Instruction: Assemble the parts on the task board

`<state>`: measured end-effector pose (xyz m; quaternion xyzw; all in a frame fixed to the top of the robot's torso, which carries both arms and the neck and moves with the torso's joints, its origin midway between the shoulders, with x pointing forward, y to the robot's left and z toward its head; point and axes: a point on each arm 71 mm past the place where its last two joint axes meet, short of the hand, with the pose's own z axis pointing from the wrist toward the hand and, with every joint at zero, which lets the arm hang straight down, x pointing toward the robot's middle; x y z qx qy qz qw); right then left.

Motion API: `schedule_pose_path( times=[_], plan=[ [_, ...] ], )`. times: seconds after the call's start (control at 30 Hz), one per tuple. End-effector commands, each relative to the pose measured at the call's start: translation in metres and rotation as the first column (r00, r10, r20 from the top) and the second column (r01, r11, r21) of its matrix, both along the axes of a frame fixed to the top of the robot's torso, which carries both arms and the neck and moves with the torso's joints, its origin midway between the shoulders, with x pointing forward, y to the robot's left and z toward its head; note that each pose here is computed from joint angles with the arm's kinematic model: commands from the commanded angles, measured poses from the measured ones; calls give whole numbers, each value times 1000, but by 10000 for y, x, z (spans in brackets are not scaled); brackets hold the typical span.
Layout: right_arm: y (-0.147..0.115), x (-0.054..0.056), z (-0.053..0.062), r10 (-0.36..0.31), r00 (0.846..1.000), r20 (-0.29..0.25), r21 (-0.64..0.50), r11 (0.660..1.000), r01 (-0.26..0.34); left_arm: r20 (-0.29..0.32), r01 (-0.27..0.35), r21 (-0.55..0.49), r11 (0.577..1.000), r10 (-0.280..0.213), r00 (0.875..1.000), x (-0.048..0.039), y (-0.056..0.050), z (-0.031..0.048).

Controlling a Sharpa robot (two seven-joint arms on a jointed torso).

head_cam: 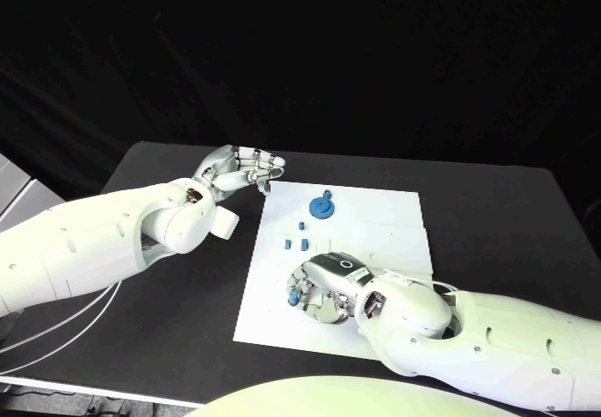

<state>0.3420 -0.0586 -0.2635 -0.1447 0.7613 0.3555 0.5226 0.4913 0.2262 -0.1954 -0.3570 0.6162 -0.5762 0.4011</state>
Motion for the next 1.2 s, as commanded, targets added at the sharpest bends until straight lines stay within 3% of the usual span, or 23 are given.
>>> schedule_pose_path(
  times=[0.03, 0.37, 0.57, 0.67, 0.83, 0.93, 1.03, 1.2],
  plan=[
    [-4, -15, 23, -11, 1000, 25, 9, 1000, 11, 2, 17, -8, 1000, -17, 1000, -8, -21, 8],
    [-92, -46, 108, -51, 996, 73, 67, 997, 47, 4, 11, -6, 1000, -11, 1000, -6, -10, 9],
    [-220, -65, 230, -80, 993, 91, 140, 988, 67, 4, 11, -6, 1000, -11, 1000, -5, -4, 7],
    [-336, -37, 313, -106, 992, 69, 185, 978, 91, 3, 11, -5, 1000, -11, 1000, -5, -3, 5],
    [-645, 74, 445, -175, 984, -39, 240, 954, 179, 2, 10, -5, 1000, -10, 1000, -5, 2, 1],
    [-870, 124, 504, -226, 964, -138, 260, 931, 255, 1, 9, -4, 1000, -9, 1000, -6, 7, -2],
    [-1144, 155, 538, -289, 928, -235, 249, 905, 345, 0, 7, -3, 1000, -7, 1000, -6, 15, -6],
    [-1531, 161, 532, -382, 878, -290, 174, 881, 441, -2, 7, -3, 1000, -7, 1000, -8, 14, -12]
  ],
)
